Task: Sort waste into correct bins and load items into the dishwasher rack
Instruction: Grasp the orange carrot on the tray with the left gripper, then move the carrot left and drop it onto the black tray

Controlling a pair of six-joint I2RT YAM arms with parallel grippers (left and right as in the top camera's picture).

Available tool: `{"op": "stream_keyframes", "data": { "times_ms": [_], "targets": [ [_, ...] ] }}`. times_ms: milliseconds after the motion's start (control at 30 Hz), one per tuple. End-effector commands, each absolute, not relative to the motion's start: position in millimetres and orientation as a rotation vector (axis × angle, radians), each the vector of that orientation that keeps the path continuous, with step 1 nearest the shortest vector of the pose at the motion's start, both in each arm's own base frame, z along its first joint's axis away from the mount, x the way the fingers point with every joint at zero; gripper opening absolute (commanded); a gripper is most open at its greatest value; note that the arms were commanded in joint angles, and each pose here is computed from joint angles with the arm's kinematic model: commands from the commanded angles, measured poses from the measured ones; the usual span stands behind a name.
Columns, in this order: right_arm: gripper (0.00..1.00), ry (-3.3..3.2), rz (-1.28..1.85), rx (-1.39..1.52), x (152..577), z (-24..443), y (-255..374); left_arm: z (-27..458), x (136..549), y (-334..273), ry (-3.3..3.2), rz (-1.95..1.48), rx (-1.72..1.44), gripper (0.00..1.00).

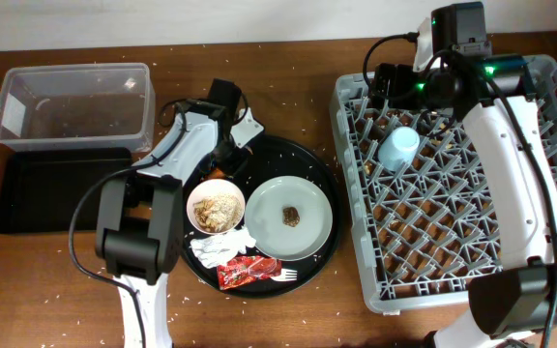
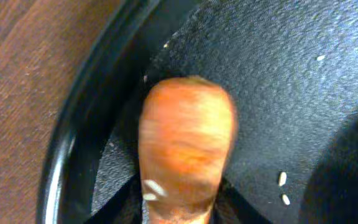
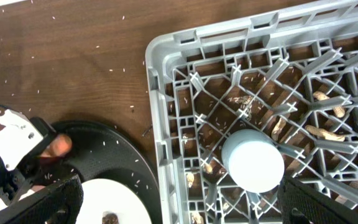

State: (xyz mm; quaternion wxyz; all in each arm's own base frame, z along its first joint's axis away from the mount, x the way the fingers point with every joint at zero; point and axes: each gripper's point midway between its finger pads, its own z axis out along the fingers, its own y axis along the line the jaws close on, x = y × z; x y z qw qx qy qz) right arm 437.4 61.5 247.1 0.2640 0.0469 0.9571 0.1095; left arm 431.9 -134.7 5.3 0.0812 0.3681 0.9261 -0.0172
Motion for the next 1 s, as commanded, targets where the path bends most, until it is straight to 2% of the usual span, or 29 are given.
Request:
{"op": "stream_keyframes", "data": {
  "times_ms": [0,33,167,333,400,467,567,700,833,900,967],
  "targets": [
    [0.99,2.599,0.301,0.105,437.3,242.7,65.6,-12.0,422.9,-131.7,2.813,-0.067,1.123,0.08],
    [0.99,2.599,0.301,0.105,437.3,242.7,65.6,-11.5,423.0,-131.8,2.812,-0.067,1.123,0.00],
    [0.99,2.599,0.302,0.104,437.4,242.7,65.6,28.8,434.2,-133.5,2.810,-0.053,1.060,0.00],
    [0.99,2.591,0.302,0.103,439.0,243.7,65.8,147.1,466.7,-124.2,2.733,0.050,0.762,0.00],
    [0.99,2.584,0.303,0.102,440.4,244.6,65.9,192.6,472.3,-107.2,2.695,0.089,0.569,0.00],
    [0.99,2.580,0.304,0.102,441.2,245.2,66.1,217.4,439.6,-33.2,2.821,0.207,0.042,0.00],
    [0.99,2.565,0.305,0.100,444.2,247.2,66.3,210.0,400.2,31.2,2.959,0.254,-0.336,0.01],
    [0.99,2.547,0.306,0.097,448.0,249.7,66.6,192.5,370.9,128.1,2.932,0.352,-0.829,0.00],
    [0.99,2.546,0.307,0.097,448.2,249.8,66.6,138.9,352.7,192.6,2.826,0.357,-1.194,0.00],
    [0.99,2.547,0.307,0.097,448.0,249.7,66.6,98.4,341.1,215.4,2.726,0.291,-1.417,0.00],
    [0.99,2.547,0.307,0.097,448.0,249.7,66.7,79.0,333.8,224.8,2.662,0.277,-1.528,0.01]
  ]
}}
